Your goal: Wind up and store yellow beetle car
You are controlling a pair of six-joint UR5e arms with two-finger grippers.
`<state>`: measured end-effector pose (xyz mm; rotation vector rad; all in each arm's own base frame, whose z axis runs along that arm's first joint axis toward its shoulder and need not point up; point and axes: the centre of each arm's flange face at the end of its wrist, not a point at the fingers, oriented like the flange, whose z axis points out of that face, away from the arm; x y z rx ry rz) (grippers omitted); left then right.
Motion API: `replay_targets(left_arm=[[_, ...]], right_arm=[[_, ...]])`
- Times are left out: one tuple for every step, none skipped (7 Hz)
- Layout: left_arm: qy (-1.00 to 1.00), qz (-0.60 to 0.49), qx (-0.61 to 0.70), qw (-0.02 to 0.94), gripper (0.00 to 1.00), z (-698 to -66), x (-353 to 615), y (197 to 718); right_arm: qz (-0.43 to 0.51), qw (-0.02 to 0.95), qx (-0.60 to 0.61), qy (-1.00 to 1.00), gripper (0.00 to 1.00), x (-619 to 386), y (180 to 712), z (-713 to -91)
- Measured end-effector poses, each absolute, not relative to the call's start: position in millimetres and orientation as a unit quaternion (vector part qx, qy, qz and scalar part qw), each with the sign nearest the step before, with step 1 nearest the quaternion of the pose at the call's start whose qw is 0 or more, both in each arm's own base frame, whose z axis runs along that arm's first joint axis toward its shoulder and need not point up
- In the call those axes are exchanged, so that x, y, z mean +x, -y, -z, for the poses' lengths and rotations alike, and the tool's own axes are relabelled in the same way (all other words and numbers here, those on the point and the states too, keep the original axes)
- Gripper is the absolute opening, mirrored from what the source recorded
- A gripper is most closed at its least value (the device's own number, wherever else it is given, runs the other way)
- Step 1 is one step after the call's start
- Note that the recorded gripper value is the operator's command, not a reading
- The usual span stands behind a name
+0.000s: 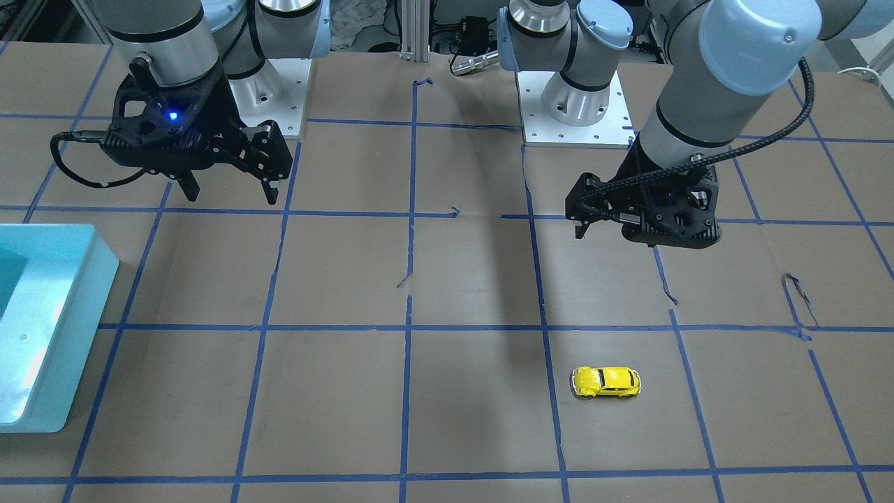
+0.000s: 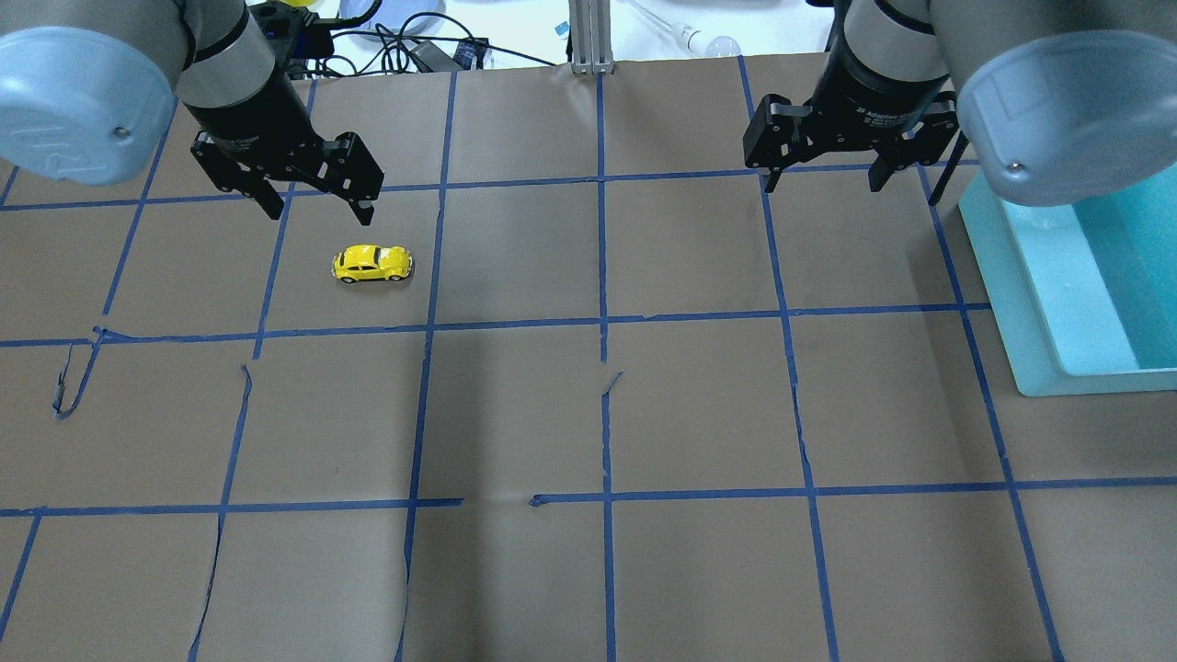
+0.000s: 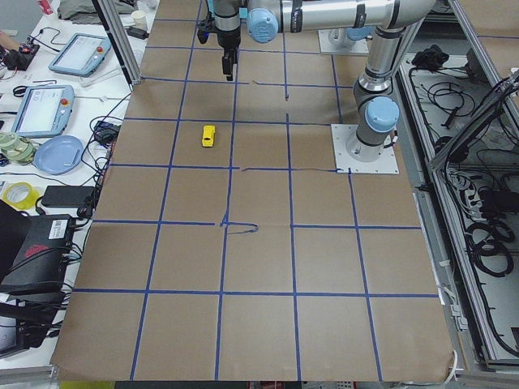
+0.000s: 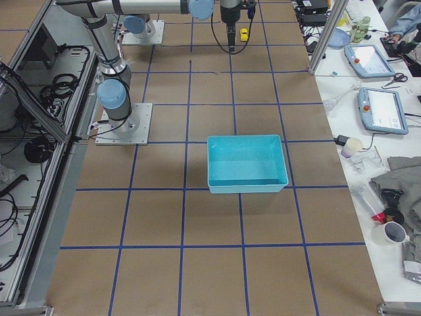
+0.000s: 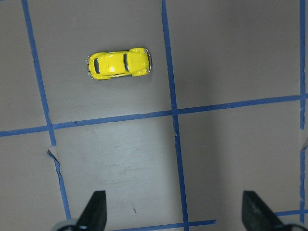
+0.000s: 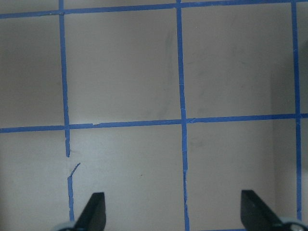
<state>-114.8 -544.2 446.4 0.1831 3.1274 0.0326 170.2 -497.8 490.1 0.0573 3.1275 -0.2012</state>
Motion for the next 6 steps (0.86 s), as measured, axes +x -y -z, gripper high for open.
replay_targets(left_arm=[[-0.998,-0.011,0.057,0.004,1.0,-445.2,-116.0,543.6],[-0.998,-0.015,0.057,0.004,1.0,-440.7,-116.8,543.1],[-0.998,-0.015,0.057,0.007,1.0,-434.6,-116.3,544.1],[-0.998,-0.005,0.054,0.009,1.0,-431.4,-117.2,546.6],[-0.999,0.002,0.05,0.009,1.0,-430.5,-118.7,548.3],[-0.999,0.008,0.047,0.01,1.0,-432.5,-119.7,548.4]], right_arm=[[0.064,0.003,0.018,-0.998,1.0,170.2,497.8,-490.0],[0.064,0.003,0.018,-0.998,1.0,170.1,497.8,-489.9],[0.064,0.003,0.018,-0.998,1.0,170.1,497.9,-489.8],[0.064,0.003,0.019,-0.998,1.0,169.9,497.9,-489.8],[0.064,0.003,0.018,-0.998,1.0,169.9,497.9,-489.8],[0.064,0.003,0.018,-0.998,1.0,169.9,497.9,-489.8]])
